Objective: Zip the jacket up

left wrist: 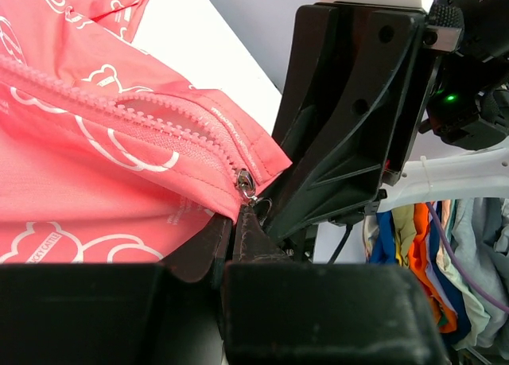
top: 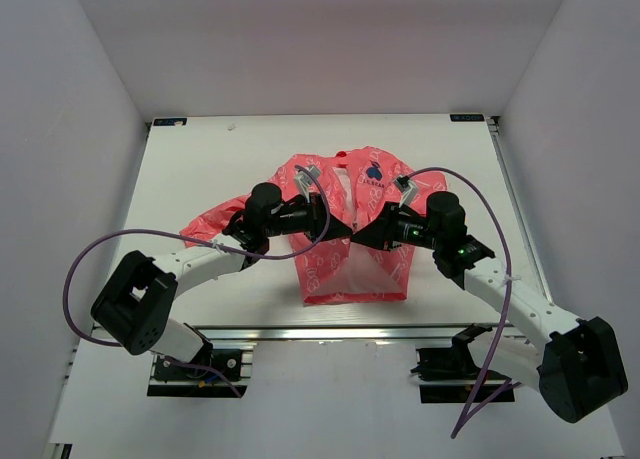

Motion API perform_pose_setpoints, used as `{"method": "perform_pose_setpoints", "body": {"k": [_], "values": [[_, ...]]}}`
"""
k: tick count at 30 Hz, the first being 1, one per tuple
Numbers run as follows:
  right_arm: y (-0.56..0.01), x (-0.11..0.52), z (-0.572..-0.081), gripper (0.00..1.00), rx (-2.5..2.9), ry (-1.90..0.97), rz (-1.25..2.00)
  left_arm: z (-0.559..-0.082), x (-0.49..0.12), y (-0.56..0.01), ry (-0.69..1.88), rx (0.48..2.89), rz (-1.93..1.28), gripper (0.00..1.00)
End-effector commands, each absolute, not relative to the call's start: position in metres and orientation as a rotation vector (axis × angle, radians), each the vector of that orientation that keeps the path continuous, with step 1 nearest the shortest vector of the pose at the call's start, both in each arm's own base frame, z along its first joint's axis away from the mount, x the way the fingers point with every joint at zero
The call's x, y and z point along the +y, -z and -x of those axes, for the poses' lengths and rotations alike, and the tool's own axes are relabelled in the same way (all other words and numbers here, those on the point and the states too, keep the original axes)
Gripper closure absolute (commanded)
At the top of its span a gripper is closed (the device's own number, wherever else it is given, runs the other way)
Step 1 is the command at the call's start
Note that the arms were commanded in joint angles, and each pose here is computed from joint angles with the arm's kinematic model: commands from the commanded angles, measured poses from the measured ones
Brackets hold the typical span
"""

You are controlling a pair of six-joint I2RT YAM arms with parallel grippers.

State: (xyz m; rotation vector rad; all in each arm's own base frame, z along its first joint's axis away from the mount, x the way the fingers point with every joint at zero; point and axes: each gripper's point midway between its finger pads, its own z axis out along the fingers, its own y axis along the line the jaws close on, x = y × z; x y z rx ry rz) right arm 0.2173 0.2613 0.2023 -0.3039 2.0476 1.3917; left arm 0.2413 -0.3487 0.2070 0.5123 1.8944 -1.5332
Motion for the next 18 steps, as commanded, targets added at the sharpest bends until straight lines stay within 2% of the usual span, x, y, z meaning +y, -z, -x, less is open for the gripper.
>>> {"method": "perform_pose_setpoints", "body": {"k": [1,3,5,6,7,18], "values": [[-0.239,0.265,-0.222,0.81,1.922,-1.397,0.356,-0.236,-0.352,-0.214,1.552,1.875,-0.563,1.0],[-0.237,0.265,-0.22,0.87,1.939,-1.407,0.355,-0.237,-0.352,-0.215,1.55,1.874,-0.555,1.0],[-0.234,0.265,-0.219,0.88,1.956,-1.412,0.348,-0.237,-0.352,-0.215,1.55,1.871,-0.553,1.0],[-0.232,0.265,-0.219,0.97,1.969,-1.408,0.345,-0.237,-0.352,-0.214,1.548,1.875,-0.551,1.0],[-0.231,0.264,-0.219,1.0,1.98,-1.406,0.342,-0.237,-0.351,-0.214,1.546,1.877,-0.55,1.0],[-0.259,0.268,-0.222,1.0,2.056,-1.447,0.269,-0.233,-0.347,-0.2,1.495,1.923,-0.578,1.0]]}}
